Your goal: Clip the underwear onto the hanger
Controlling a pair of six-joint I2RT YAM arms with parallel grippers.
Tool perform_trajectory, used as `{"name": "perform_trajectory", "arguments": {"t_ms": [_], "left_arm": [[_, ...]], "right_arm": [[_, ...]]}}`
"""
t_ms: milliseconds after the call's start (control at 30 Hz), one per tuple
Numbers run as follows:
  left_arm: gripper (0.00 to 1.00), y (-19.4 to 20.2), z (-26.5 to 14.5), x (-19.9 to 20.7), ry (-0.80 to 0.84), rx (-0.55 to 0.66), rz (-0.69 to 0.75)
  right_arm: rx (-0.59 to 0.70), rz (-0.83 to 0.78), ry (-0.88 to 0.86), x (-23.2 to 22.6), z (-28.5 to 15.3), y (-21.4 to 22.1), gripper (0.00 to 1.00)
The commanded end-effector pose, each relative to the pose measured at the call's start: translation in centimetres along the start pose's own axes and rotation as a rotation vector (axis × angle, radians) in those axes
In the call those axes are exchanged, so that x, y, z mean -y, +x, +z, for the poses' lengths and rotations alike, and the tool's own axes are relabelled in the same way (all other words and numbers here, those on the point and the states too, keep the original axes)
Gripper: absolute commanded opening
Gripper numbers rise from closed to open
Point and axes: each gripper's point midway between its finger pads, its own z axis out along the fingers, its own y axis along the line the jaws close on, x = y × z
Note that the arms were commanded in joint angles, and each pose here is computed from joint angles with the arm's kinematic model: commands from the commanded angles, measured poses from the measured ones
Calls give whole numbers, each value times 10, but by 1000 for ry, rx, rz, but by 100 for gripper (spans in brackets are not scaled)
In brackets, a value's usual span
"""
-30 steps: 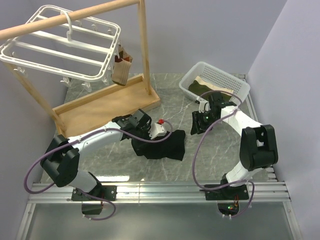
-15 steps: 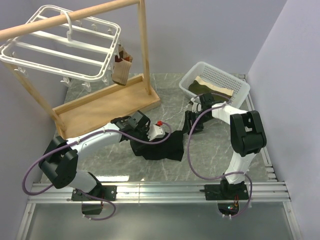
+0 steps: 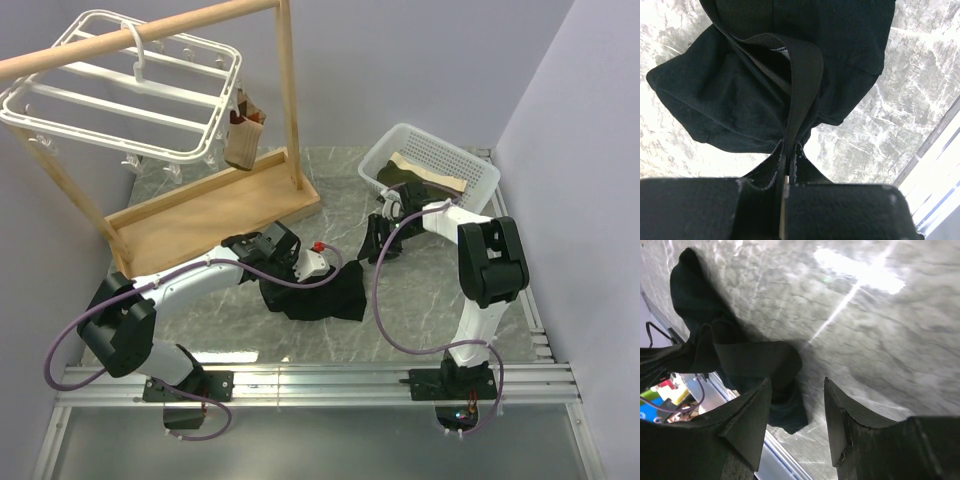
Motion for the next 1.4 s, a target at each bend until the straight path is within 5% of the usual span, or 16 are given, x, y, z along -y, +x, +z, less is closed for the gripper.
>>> {"name": "perform_trajectory", "arguments": {"t_ms": [0,267,767,800,867,900,933,1167,1367], "left_arm": [[0,-16,-11,-4,-16,39,-5],[0,-20,-8,-6,-17,38,-10],[0,-33,-16,-10,-36,73,-29],[0,-34,-16,-11,-39,76,-28],[0,-36,-17,-12,-43,82,-34],[0,-38,-19,-13,-49,89,-37],[0,-41,-21,-14,-51,100,-55],[0,-70,-74,-64,-91,268,-255],[0,-110,-142,-91,-262,494,-253]], "right_arm": [[59,-19,14,2,-17,-18,53],[-3,-67,-38,-33,6,-7,54],[-51,-31,138,-4,27,0,50],[-57,-36,130,-6,27,0,48],[-58,-46,83,-15,25,0,22],[-35,-69,58,-23,20,-5,2],[-27,-84,18,-33,15,-6,0],[294,-241,-91,-72,-85,-39,0],[596,-448,-100,-109,-171,-26,0]]}}
